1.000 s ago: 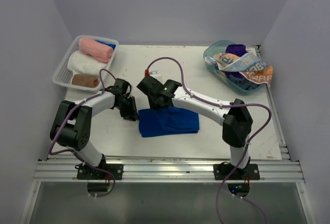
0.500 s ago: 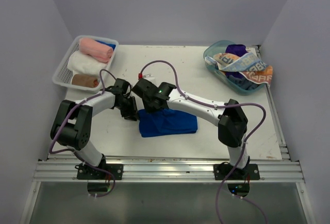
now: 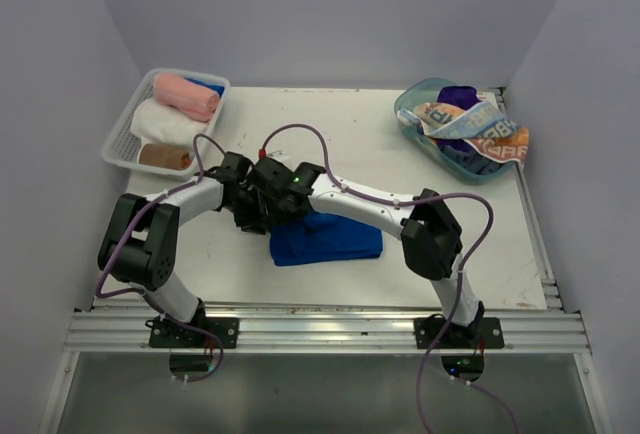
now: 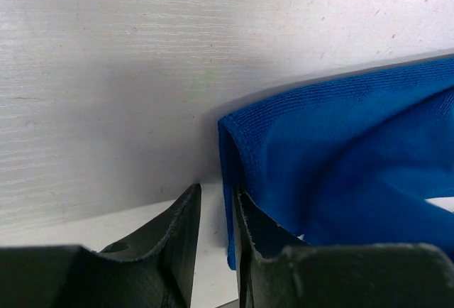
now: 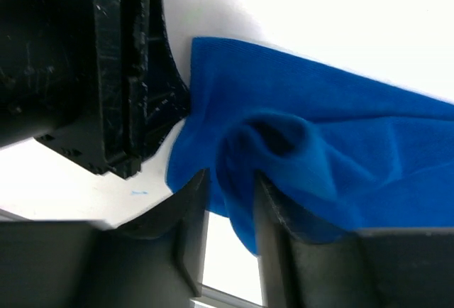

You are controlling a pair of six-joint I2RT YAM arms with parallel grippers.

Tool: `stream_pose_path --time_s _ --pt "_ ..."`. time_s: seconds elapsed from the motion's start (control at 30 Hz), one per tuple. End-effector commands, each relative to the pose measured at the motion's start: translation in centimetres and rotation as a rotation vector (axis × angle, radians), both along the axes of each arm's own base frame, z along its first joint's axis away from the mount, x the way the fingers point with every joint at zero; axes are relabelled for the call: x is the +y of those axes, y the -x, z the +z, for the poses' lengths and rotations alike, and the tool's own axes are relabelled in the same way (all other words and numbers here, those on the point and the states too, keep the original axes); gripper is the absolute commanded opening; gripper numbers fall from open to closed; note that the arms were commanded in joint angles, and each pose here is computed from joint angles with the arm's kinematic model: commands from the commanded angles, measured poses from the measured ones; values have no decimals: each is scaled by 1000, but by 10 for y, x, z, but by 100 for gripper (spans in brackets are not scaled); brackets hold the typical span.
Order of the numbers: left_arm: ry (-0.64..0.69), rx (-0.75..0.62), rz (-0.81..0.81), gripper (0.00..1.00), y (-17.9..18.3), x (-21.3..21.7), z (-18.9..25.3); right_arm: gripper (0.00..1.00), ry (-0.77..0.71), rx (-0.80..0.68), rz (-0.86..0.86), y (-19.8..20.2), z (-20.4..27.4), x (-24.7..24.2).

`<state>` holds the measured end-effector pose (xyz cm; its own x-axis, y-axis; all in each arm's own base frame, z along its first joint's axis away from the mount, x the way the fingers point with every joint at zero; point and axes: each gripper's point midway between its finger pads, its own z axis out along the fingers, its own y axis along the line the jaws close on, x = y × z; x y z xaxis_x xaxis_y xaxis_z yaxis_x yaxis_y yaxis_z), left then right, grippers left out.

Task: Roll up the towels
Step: Fold the towel

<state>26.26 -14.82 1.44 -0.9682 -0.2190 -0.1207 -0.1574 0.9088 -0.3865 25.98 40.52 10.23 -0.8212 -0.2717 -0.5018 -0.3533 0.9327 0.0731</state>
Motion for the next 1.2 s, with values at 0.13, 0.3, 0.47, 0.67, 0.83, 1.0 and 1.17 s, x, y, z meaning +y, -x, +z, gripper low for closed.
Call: stream_pose_path --time_s 0.13,0.3,0.47,0.67,0.83,1.0,1.17 --pt "-143 -52 46 29 -8 35 16 60 -88 -132 13 -13 62 3" --pt "-158 -141 84 30 -26 48 49 50 -106 -186 -91 -24 86 -53" --pt "-160 -253 55 33 -38 31 77 25 -110 -59 -255 -33 39 -124" --pt "-105 -292 -103 32 -37 -34 86 19 -116 12 -343 -42 10 -159" --pt "-125 -285 -101 32 -48 -40 68 19 -108 57 -372 -62 -11 -169" --pt "-177 -252 -79 30 -70 -35 43 17 -38 109 -368 -83 -42 -173" --pt "-185 -220 -25 30 -81 -17 30 15 12 152 -402 -92 -67 -190"
